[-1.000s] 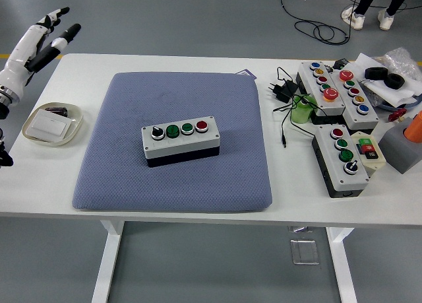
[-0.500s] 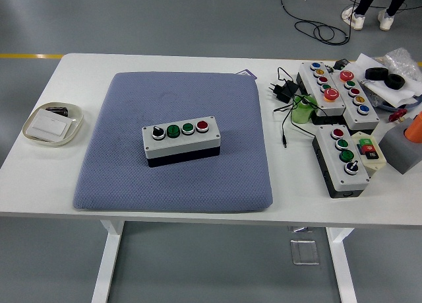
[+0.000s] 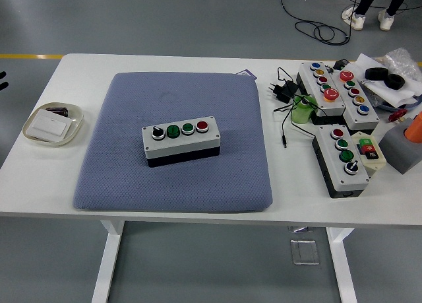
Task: Pick up the button,place it on the desk,press the button,press the button
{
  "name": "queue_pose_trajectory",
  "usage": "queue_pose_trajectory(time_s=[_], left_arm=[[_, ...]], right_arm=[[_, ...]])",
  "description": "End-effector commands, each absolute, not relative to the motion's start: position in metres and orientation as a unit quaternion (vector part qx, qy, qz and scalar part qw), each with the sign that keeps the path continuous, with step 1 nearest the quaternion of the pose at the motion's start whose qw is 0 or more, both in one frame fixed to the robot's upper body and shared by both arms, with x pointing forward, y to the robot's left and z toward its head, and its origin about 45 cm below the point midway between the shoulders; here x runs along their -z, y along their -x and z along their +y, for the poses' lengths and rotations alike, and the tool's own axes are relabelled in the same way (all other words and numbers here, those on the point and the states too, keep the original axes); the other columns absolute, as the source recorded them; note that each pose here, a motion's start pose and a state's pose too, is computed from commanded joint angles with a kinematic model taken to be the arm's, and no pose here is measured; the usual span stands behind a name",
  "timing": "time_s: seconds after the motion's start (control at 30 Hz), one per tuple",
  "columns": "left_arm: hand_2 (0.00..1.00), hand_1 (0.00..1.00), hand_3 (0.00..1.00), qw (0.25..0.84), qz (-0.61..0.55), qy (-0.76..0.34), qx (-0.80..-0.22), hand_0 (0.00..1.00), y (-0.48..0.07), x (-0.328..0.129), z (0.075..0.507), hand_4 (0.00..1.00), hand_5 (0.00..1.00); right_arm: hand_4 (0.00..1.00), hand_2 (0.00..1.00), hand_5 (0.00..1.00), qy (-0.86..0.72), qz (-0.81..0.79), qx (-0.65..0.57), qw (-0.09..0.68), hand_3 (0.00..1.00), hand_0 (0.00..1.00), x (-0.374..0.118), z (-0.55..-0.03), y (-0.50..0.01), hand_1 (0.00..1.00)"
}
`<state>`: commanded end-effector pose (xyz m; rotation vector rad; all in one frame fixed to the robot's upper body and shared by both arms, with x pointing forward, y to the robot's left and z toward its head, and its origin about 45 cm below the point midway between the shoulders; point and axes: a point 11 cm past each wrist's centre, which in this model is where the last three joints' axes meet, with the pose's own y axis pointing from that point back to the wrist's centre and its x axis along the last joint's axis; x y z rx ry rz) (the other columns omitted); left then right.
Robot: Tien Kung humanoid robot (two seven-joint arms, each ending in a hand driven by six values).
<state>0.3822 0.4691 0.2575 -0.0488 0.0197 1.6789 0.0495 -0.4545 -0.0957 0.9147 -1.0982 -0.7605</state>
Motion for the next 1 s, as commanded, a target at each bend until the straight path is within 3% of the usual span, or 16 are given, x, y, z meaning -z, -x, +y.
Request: queue_pose_trajectory(time_s=[1.0], left_arm=[[0.889,0.830,0.947,0.716,-0.038,-0.031,-0.696,0.813,-0.364,-0.260,0.431,0.733,0.998]], right_arm=[[0.374,0.676,0.230,-0.400,-0.502,0.350,0.682,0.582,0.650,0.097,-0.454,-0.039,0.645]])
